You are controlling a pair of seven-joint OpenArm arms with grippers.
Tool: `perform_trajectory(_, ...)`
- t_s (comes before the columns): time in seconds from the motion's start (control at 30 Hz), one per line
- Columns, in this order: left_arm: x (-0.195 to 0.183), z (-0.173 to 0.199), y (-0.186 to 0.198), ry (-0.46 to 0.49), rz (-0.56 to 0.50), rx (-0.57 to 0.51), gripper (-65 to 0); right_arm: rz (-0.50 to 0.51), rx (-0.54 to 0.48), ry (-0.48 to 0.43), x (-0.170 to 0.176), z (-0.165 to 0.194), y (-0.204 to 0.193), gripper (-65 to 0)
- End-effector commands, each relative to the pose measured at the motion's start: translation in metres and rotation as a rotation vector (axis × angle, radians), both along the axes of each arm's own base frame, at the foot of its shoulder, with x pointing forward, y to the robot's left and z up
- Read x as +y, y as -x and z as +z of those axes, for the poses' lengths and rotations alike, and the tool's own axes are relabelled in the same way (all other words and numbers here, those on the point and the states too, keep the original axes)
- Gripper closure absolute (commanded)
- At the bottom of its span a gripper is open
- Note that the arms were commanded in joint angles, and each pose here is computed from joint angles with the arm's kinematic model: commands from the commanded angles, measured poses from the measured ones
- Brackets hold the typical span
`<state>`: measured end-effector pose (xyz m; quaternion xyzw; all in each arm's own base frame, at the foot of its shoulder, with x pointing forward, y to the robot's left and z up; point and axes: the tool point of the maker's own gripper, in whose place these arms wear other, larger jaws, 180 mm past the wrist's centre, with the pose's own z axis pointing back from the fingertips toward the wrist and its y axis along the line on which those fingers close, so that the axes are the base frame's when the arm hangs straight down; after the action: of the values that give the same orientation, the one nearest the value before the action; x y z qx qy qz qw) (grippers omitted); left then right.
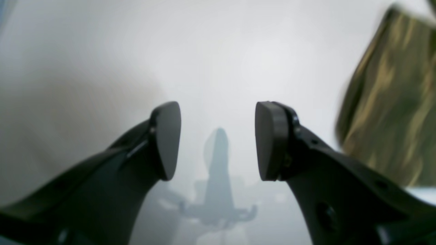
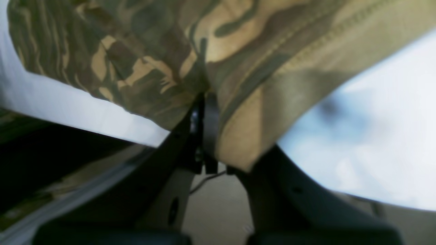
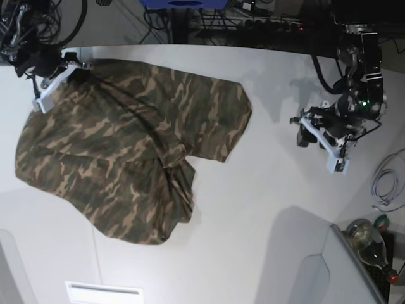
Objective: Layout the t-shirt on the table in an organized manner, then fold the t-shirt properly
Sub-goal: 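Grasp the bunched shirt body with the left gripper and pull outward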
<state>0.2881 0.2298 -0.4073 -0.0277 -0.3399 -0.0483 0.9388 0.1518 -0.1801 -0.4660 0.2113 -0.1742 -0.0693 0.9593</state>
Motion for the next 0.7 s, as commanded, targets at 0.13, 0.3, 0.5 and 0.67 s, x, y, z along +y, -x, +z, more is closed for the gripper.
perform_trajectory(0.13,-0.047,0.003,-0.052,0.11,-0.038,-0.045,-33.7,0.038,-0.097,0.077,-0.014,0.03,-0.009,-0.6)
perform_trajectory(0.3,-0.117,-0.018,-0.092,0.262,-0.08,0.031,-33.9,0.038,-0.092,0.079,-0.014,0.029,-0.008,-0.6)
perform_trajectory(0.5,-0.192,-0.022,-0.106,0.386,-0.137,0.088,-49.9,0.038,-0.096,0.08,-0.015,0.03,-0.01,-0.6)
perform_trajectory(0.67,-0.221,-0.027,-0.108,0.438,-0.152,0.136,-49.0,0.038,-0.096,0.08,-0.015,0.03,-0.01,-0.6)
